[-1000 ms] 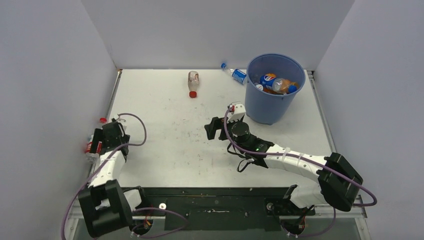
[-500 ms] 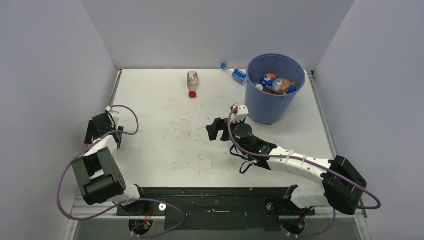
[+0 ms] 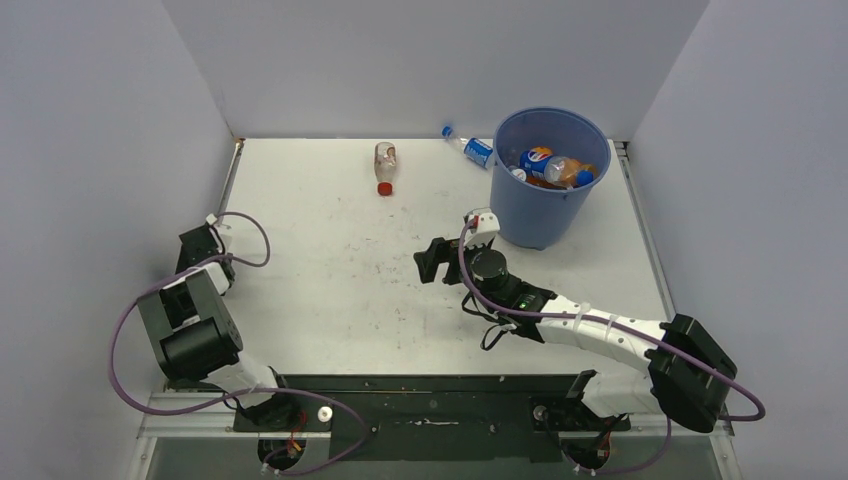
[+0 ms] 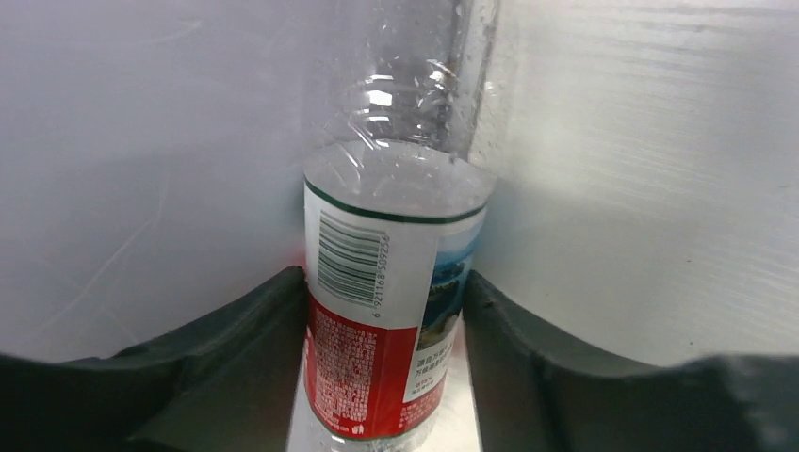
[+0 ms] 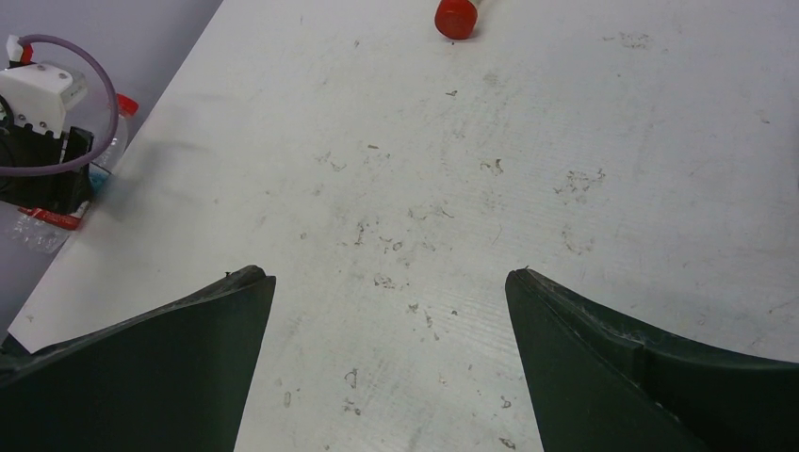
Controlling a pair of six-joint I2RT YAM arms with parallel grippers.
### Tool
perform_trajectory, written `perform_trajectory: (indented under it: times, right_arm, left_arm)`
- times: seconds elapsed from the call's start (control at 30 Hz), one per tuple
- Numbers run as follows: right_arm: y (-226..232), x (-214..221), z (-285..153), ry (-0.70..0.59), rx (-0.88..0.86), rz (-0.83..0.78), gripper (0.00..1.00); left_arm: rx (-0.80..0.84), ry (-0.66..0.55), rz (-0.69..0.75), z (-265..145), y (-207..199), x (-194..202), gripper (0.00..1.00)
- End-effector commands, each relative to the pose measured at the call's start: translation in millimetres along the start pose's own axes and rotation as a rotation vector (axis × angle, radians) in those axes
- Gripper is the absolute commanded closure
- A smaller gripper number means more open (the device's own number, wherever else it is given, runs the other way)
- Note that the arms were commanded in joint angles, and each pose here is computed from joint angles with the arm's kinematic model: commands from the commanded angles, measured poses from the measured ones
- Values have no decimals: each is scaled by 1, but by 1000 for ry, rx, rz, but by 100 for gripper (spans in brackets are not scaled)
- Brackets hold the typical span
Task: Put the plastic bottles in the bin
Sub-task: Pick up the plastic bottle from the corner of the board.
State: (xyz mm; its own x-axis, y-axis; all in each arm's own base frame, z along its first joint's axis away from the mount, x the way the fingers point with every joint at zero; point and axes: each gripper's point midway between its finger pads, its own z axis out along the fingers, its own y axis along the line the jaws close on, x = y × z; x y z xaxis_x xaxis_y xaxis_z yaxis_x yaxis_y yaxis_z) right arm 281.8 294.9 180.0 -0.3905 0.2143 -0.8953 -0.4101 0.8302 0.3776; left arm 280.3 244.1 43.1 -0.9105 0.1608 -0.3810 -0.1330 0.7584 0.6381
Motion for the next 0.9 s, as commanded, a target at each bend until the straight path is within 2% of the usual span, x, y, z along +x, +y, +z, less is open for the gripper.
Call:
perform_trajectory:
  times: [0.0,0.13,0.23,0.33,0.53,0.63,0.73,0.8,0.87]
  right_arm:
    - [10,-21,-6,-68,-30,31,0]
    - [11,-26,-10,-79,-35,31,0]
    - [16,-32,-14,-87,-56,35,1]
    - [27,-42,-21,-92,-106,27,1]
    - [59,-65,-33,-78,-211,-83,1]
    - [75,-88,-41,-103,-250,-110,1]
    - [90,-116,-51,-154,-294,-112,0]
    - [100,-134,-57,-190,-323,-101,0]
    - [114,-154,-66,-236,-378,-75,0]
  left_arm:
    - [49,-36,-22,1,-8,-8,55]
    - [54,-100,-59,-16,-2,-17,70]
    - [103,-165,-104,-46,3,-28,72]
    - [165,-311,-175,-98,18,-54,73]
    - [476,-775,-238,-256,20,-113,72]
    - [653,-1003,-236,-336,14,-128,73]
    - [793,-1214,-256,-397,10,-135,73]
    - [960,-1321,-259,-434,-1,-133,72]
    - [1103,-1378,-262,-460,-5,-131,73]
